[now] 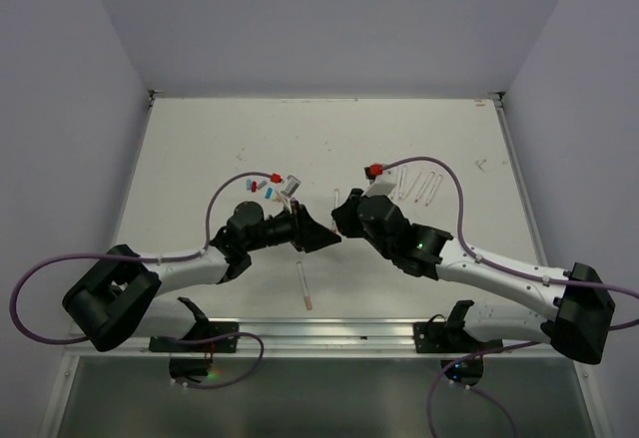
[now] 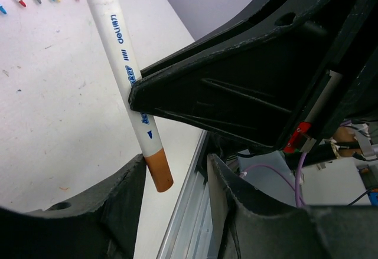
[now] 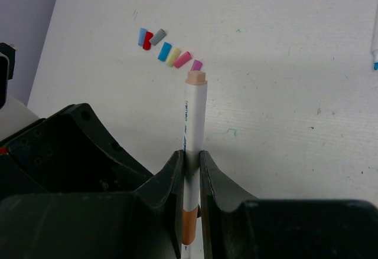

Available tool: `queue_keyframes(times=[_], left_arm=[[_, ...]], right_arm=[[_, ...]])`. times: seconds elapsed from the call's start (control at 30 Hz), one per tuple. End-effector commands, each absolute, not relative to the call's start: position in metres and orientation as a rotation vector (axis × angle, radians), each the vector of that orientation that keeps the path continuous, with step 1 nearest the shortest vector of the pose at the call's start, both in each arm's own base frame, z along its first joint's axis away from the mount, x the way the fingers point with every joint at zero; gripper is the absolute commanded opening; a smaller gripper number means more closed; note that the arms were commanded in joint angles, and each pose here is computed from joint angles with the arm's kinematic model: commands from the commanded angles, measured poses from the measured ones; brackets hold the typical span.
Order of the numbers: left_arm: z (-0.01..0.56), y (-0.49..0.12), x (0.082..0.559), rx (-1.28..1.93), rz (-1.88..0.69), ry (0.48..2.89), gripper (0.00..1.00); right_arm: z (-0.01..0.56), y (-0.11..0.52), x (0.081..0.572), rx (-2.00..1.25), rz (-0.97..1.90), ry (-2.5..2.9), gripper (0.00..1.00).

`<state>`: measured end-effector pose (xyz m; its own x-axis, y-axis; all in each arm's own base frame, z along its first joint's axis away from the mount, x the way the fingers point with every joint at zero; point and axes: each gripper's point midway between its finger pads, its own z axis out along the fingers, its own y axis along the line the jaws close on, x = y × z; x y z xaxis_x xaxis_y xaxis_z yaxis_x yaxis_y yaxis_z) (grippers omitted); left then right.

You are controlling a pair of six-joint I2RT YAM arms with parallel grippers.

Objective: Open the pen caps

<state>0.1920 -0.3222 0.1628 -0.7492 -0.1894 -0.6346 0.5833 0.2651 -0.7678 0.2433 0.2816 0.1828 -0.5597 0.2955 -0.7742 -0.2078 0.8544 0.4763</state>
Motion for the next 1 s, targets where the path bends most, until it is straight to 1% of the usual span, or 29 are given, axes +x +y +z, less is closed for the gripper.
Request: queue_keyframes(times=[0.0,0.07,0.3,0.33,0.4,0.43,0.5,0.53,0.57,0.7,0.73,0.8,0.97], left_arm=[[0.188,-0.331,0.196,0.381,-1.583,1.799,0.48],[0.186,-0.332,0.195,0.384,-1.586,1.803,0.44],[0.179,-0.334,0.195,0.379,-1.583,1.829,0.4],[0.179,-0.335,0.195,0.377,-1.584,1.831,0.36],[0.178,-0.335,0.196,0.373,-1.582,1.835,0.32],[0.179,-0.335,0.196,0.371,-1.581,1.833,0.25],[0.179,-0.335,0.198,0.364,-1.573,1.833,0.14],[0.18,-0.334,0.198,0.36,-1.571,1.831,0.05],[0.178,-0.334,0.199,0.352,-1.562,1.84,0.0],[0.178,-0.332,0.198,0.351,-1.555,1.84,0.0],[0.179,-0.332,0.198,0.359,-1.555,1.833,0.0],[0.177,-0.331,0.195,0.368,-1.555,1.838,0.0],[0.173,-0.329,0.194,0.363,-1.544,1.856,0.0]], right_arm=[[0.206,0.284,0.246,0.122,0.742,1.983,0.0],[0.206,0.283,0.246,0.129,0.745,1.98,0.0],[0.212,0.282,0.246,0.14,0.761,1.959,0.0],[0.212,0.282,0.246,0.14,0.761,1.959,0.0],[0.211,0.282,0.245,0.138,0.759,1.964,0.0],[0.211,0.282,0.245,0.138,0.76,1.962,0.0],[0.21,0.282,0.245,0.137,0.761,1.963,0.0],[0.21,0.281,0.244,0.136,0.761,1.965,0.0],[0.208,0.28,0.244,0.139,0.758,1.968,0.0],[0.206,0.279,0.241,0.13,0.76,1.978,0.0],[0.205,0.279,0.24,0.128,0.761,1.981,0.15],[0.208,0.28,0.24,0.111,0.764,1.976,0.36],[0.208,0.288,0.243,0.077,0.751,1.996,0.41]])
